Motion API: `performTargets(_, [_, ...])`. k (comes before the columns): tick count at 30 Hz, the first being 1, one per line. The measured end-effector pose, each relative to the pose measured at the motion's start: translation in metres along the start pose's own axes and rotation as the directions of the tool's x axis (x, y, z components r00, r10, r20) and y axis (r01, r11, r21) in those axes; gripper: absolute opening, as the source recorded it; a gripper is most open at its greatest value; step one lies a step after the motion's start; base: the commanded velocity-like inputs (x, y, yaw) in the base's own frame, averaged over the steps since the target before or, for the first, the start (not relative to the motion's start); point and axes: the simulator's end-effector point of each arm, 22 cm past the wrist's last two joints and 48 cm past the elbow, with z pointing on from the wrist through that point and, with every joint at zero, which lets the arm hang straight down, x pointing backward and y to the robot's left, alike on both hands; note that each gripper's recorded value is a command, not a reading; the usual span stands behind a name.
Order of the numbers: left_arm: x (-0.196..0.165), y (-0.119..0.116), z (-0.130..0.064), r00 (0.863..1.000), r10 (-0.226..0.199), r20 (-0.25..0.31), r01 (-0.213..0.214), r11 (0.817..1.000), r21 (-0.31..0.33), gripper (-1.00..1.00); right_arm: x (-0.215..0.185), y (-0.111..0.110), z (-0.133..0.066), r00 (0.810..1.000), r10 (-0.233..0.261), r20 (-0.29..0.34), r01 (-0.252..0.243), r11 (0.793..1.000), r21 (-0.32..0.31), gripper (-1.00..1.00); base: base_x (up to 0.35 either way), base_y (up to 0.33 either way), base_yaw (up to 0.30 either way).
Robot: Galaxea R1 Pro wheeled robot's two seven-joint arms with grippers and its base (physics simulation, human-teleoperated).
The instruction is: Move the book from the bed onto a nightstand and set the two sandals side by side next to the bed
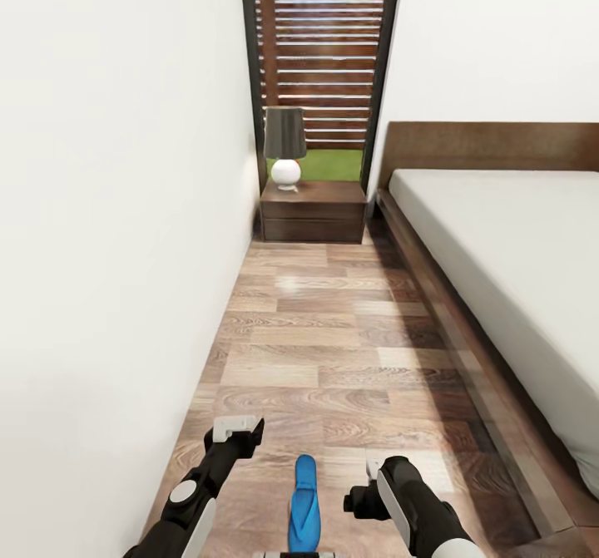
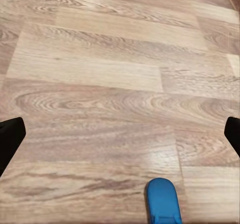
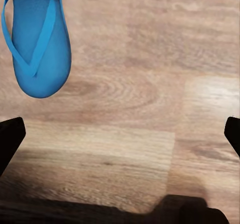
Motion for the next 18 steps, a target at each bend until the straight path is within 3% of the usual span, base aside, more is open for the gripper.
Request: performTargets(18, [0.039,0.009,0.010,0.997,-0.013,-0.071,0.012,1.000,-0.012,1.00,0.023,-0.003,0.028,0.997,0.010,-0.070,-0.010,1.000,-0.004,1.00,0.000,0.000,0.000])
